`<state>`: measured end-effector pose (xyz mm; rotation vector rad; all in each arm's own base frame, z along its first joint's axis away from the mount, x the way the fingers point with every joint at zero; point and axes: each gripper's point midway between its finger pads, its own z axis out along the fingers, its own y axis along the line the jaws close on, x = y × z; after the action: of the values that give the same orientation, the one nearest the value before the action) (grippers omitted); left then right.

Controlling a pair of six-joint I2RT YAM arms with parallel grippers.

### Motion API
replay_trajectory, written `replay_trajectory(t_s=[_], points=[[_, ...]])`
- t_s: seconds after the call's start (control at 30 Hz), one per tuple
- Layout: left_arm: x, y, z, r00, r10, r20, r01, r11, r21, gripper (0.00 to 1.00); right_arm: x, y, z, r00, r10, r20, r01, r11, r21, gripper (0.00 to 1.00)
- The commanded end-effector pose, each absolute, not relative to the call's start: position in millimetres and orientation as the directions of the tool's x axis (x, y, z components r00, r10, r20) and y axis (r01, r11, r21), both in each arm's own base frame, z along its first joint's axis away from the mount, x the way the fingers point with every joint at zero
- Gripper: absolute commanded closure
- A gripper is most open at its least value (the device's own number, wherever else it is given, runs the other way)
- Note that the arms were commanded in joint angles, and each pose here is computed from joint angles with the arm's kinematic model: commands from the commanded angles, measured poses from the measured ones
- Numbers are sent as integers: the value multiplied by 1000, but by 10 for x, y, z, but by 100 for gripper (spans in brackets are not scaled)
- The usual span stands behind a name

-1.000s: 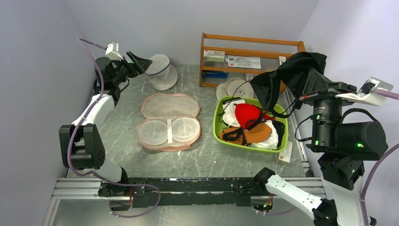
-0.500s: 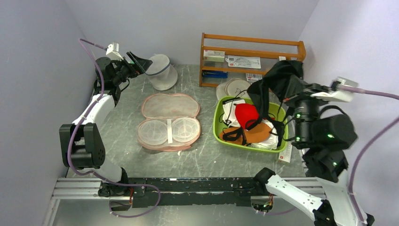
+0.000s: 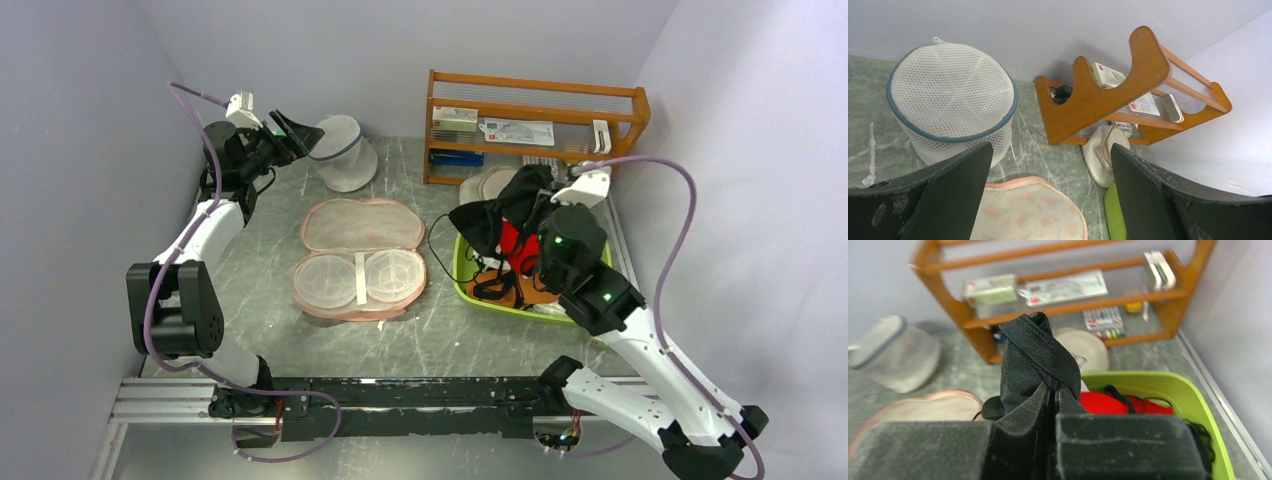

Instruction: Unzip the laundry bag and remove the bra

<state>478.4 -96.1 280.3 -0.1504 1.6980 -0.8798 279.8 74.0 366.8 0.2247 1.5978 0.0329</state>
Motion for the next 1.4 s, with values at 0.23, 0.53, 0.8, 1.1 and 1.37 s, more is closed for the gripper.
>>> replay_trajectory(t_s=[0.23,0.53,0.8,1.1,1.37], points=[[4824,-975,2950,-315,-536,-783,363,695,-621,0,2587,-83,2910,-61,200,-978,508,850,142,100],[4816,-966,2944,-310,-538,-784,358,698,-620,0,2644,-421,2060,-213,363,-907,643,751,150,100],[4820,-973,2900,-324,-534,-781,353,698,-623,0,2828,-549,1490,-282,510,-813,650,725,229,100],[4805,-971,2935,-320,-534,-782,355,698,-622,0,2753,-806,1274,-201,613,-764,718,623,311,92],[4805,-979,2927,-324,-537,-779,353,696,-626,0,2851,-814,1617,-194,587,-786,690,651,316,65]])
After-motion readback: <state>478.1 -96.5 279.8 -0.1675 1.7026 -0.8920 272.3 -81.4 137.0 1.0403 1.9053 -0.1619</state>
